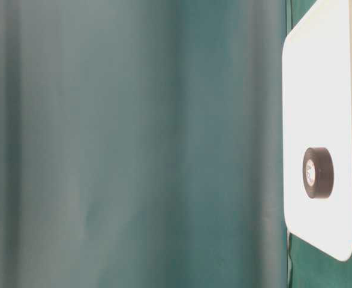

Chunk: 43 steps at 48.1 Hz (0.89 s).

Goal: Put the tape into the white case with the left arm.
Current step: 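Move the left gripper to the red tape roll and grasp it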

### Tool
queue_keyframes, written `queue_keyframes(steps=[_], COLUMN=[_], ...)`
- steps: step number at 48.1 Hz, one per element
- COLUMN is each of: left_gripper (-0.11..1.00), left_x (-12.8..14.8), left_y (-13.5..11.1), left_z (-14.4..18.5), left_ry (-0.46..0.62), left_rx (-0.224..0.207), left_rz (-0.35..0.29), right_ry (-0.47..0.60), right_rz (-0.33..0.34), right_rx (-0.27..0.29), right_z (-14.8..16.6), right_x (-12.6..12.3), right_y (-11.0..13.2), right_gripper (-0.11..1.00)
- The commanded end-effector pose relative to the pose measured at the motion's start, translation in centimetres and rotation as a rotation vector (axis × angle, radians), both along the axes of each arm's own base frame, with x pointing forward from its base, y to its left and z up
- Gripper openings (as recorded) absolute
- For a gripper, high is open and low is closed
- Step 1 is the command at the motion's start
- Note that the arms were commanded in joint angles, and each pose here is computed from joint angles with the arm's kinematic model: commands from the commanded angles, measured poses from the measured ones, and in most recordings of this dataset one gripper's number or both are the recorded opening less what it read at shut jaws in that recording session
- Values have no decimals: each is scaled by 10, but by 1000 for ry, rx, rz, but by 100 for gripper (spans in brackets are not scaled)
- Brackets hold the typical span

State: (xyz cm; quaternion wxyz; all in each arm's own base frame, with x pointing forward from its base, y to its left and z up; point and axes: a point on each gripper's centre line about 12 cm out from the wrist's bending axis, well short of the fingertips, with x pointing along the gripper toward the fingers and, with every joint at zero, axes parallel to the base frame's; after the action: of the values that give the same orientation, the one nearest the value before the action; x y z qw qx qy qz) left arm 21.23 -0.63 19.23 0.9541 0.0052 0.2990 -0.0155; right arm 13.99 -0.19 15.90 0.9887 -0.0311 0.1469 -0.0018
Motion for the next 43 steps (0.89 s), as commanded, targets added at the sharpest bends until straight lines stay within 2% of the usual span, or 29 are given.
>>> queue_keyframes(steps=[1, 43], left_gripper=[94, 94], left_x=[11, 96], left_y=[-2, -5], left_z=[6, -41], left_ry=[-29, 207], left_rx=[-2, 7], left_rz=[-6, -8], right_ry=[-11, -9], right_rz=[-1, -1], right_rx=[0, 0], right_z=[4, 3], right_x=[2, 2], right_y=[0, 0], right_gripper=[-9, -9])
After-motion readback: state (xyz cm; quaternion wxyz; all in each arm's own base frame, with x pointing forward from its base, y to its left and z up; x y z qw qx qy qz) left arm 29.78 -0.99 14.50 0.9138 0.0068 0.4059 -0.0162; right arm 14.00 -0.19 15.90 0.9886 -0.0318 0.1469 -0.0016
